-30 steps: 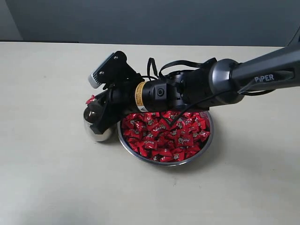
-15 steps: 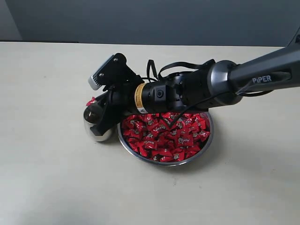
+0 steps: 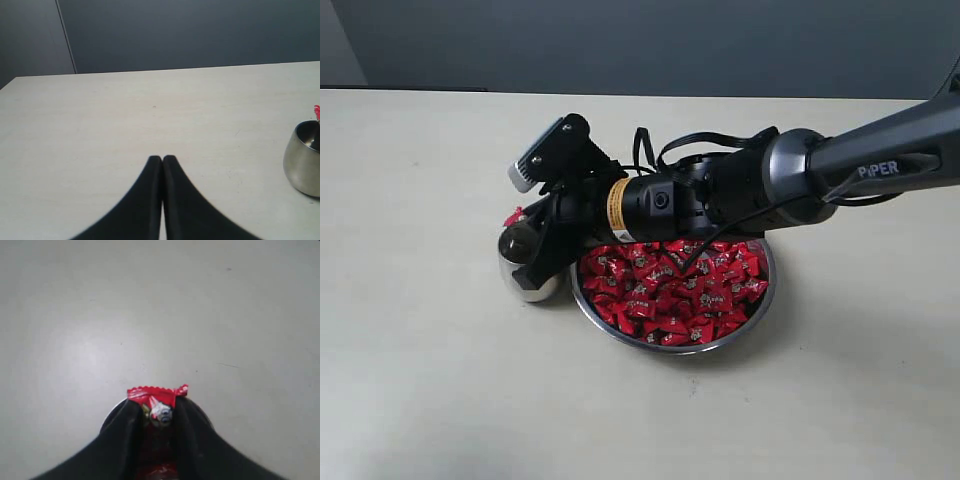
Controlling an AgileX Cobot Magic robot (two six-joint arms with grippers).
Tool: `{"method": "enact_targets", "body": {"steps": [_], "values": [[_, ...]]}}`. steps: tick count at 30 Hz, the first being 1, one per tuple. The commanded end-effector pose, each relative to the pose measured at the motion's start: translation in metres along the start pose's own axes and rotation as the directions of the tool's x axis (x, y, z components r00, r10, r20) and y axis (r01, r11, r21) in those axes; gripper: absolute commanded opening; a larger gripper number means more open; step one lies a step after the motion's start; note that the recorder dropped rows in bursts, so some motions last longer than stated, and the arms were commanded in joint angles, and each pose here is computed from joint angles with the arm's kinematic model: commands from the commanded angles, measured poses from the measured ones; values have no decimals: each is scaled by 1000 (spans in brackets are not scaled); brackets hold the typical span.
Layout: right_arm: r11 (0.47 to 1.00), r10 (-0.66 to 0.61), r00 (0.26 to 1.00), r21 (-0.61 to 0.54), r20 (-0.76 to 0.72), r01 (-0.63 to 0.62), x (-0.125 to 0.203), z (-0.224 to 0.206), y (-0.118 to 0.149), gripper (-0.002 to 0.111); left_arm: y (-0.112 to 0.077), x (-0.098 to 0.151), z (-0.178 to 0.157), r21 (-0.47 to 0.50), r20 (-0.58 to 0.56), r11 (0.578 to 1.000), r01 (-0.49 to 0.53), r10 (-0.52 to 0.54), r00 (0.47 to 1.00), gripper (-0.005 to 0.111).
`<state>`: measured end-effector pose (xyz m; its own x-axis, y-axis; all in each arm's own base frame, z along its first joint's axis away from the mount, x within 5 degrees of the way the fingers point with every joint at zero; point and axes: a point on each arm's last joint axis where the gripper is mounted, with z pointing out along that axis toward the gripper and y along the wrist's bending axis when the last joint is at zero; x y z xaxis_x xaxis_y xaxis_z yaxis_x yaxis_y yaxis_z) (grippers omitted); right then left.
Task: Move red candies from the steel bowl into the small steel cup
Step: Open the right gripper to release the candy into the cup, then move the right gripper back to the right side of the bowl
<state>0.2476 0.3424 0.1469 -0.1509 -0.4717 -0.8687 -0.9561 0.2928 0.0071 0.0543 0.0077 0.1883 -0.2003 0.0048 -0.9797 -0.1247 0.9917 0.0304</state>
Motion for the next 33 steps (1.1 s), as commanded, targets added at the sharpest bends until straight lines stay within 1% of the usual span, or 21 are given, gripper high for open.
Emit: {"method": "enact_targets", "body": {"steps": [1, 2, 7, 12, 14, 15, 16, 17, 18, 21, 26, 30, 33], "values": [[1000, 3, 1000, 3, 10, -3, -2, 0, -1, 45, 0, 1, 0, 0, 3, 1000, 4, -4, 1000, 0], [1000, 10, 1000, 9, 6, -10, -2, 0, -2, 47, 0, 1, 0, 0, 3, 1000, 4, -4, 1000, 0], [1000, 10, 1000, 16, 0, -10, -1, 0, -2, 41, 0, 1, 0, 0, 3, 1000, 4, -4, 1000, 0], [1000, 10, 1000, 17, -2, -10, -1, 0, -3, 41, 0, 1, 0, 0, 3, 1000, 4, -4, 1000, 0], [999, 29, 1000, 25, 2, -29, -1, 0, -3, 39, 0, 1, 0, 0, 3, 1000, 4, -4, 1000, 0], [998, 51, 999, 32, 9, -51, -2, 0, -4, 31, 0, 1, 0, 0, 3, 1000, 4, -4, 1000, 0], [997, 71, 997, 40, 14, -71, -2, 0, -5, 19, 0, 1, 0, 0, 3, 1000, 4, -4, 1000, 0], [996, 73, 997, 46, 9, -73, -2, 0, -5, 11, 0, 1, 0, 0, 3, 1000, 4, -4, 1000, 0], [995, 79, 997, 56, 1, -79, -1, -1, -6, 0, 0, 1, 0, 0, 3, 1000, 4, -4, 1000, 0], [990, 121, 993, 78, 8, -122, -4, -3, -8, -1, 0, 1, 0, 0, 3, 1000, 4, -4, 1000, 0], [977, 179, 984, 118, 23, -180, 0, -21, -15, -1, 0, 1, 0, 0, 3, 1000, 4, -4, 1000, 0], [952, 240, 966, 174, 93, -253, 12, -51, -29, -1, 0, 1, 0, 0, 3, 1000, 4, -4, 1000, 0], [944, 240, 966, 210, 97, -256, 27, -76, -32, -1, 0, 1, 0, 0, 3, 1000, 4, -4, 1000, 0]]}}
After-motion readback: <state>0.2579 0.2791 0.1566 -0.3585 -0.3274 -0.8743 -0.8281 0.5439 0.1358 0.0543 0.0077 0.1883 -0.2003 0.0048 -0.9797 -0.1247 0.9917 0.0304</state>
